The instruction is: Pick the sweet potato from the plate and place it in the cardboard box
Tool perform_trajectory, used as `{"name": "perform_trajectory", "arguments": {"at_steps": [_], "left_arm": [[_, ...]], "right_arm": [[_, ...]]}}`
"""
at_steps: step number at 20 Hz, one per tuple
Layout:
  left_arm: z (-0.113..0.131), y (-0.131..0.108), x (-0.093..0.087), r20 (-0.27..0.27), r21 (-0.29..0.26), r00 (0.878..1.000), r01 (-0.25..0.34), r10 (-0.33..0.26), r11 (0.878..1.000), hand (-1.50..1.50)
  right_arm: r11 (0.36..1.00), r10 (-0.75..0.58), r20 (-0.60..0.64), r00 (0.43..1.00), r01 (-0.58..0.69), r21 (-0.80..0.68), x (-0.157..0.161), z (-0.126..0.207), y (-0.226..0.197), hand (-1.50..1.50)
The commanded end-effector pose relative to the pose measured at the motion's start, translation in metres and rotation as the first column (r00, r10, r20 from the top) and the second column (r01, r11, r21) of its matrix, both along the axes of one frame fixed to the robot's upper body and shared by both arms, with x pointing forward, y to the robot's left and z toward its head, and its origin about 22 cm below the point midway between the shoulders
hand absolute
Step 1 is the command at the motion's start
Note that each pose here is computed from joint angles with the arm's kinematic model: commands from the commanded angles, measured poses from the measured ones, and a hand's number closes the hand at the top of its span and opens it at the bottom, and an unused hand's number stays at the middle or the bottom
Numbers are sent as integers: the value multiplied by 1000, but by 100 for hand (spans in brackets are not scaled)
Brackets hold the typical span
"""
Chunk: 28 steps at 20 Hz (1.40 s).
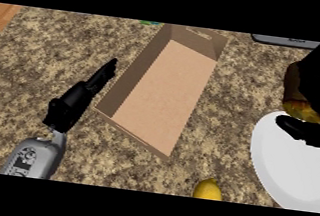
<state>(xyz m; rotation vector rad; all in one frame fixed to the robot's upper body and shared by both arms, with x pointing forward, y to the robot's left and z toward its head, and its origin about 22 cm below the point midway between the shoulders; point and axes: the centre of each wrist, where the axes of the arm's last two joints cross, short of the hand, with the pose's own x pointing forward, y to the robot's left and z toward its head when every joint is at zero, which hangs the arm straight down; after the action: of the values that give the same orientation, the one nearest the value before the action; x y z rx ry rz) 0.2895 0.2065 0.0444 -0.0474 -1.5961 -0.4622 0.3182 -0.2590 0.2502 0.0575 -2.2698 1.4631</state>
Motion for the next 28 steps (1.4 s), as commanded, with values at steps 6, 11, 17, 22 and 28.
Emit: {"name": "perform_trajectory", "arguments": {"at_steps": [6, 11, 17, 22, 28], "left_arm": [[11, 5, -5, 3, 15, 1000, -6, 6, 1000, 0], [-16, -11, -11, 14, 4, 1000, -6, 6, 1000, 0], [-2, -3, -10, 9, 3, 1000, 11, -11, 1000, 0], [-8, -15, 2, 0, 9, 1000, -7, 7, 1000, 0], [0, -8, 0, 6, -10, 1000, 19, -19, 1000, 0]], "right_arm": [[1000, 9, -96, 995, -7, 20, 27, 21, 62, 150], [997, -70, -30, 997, 70, -12, 48, 8, 96, 150], [994, -86, 40, 996, 88, -65, 72, -33, 122, 150], [986, -84, 52, 995, 91, -140, 73, -59, 173, 150], [971, -162, -190, 968, 123, -204, 87, -106, 189, -150]]}}
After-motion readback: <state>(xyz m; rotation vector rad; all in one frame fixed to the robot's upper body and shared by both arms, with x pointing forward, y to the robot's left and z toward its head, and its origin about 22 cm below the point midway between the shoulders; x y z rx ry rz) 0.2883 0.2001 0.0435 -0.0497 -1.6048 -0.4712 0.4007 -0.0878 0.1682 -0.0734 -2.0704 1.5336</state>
